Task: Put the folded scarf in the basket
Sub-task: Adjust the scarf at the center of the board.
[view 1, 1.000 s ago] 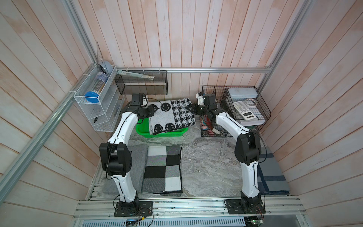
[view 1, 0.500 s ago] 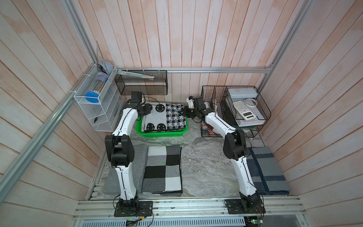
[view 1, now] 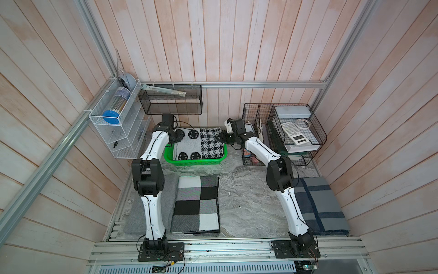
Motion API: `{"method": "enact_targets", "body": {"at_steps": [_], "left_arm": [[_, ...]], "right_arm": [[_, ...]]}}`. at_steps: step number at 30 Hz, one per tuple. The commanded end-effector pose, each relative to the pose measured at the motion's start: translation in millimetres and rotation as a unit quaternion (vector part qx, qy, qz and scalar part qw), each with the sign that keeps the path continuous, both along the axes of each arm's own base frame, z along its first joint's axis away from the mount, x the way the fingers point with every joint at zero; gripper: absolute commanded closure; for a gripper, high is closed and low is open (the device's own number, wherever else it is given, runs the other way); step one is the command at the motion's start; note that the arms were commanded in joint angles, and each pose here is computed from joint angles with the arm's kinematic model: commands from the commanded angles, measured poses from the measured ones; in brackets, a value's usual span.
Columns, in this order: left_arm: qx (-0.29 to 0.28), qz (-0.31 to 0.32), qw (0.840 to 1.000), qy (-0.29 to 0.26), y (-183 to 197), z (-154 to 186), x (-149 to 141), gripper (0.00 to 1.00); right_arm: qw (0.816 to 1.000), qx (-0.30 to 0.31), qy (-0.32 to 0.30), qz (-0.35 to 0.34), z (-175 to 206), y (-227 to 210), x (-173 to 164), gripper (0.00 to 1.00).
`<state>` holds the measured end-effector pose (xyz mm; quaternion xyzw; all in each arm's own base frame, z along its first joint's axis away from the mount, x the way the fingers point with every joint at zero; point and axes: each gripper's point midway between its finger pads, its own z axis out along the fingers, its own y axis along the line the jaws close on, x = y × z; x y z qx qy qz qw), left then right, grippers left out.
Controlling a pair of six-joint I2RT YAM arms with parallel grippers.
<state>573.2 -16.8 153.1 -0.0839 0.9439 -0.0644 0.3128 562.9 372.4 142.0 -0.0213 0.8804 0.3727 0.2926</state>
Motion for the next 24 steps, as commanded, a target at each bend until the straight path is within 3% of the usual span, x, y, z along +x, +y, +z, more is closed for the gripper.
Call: {"method": "enact_targets", "body": {"at_steps": [1, 2, 3, 7, 15, 24], "left_arm": [[0.015, 0.032, 0.999, -0.040, 20, 23, 17, 0.53], [0.014, 0.032, 0.998, -0.043, 20, 26, 18, 0.37], [0.015, 0.036, 0.998, -0.044, 21, 28, 18, 0.28], [-0.010, 0.040, 0.997, -0.064, 16, 51, 19, 0.10], [-0.073, 0.056, 0.989, -0.112, 5, 88, 1, 0.07], [-0.179, 0.111, 0.963, -0.170, -5, 104, -67, 0.07]], "right_arm": [[1.000, -0.008, -0.022, -0.019, 5, -6, 15, 0.64], [1.000, -0.007, -0.024, -0.019, 7, -5, 15, 0.60], [0.999, -0.005, -0.027, -0.019, 10, -4, 16, 0.57], [0.999, 0.002, -0.041, -0.019, 24, -4, 17, 0.42], [0.997, -0.032, -0.074, -0.018, 61, -7, -4, 0.40], [0.994, -0.025, -0.086, -0.060, 72, -44, -79, 0.38]]}}
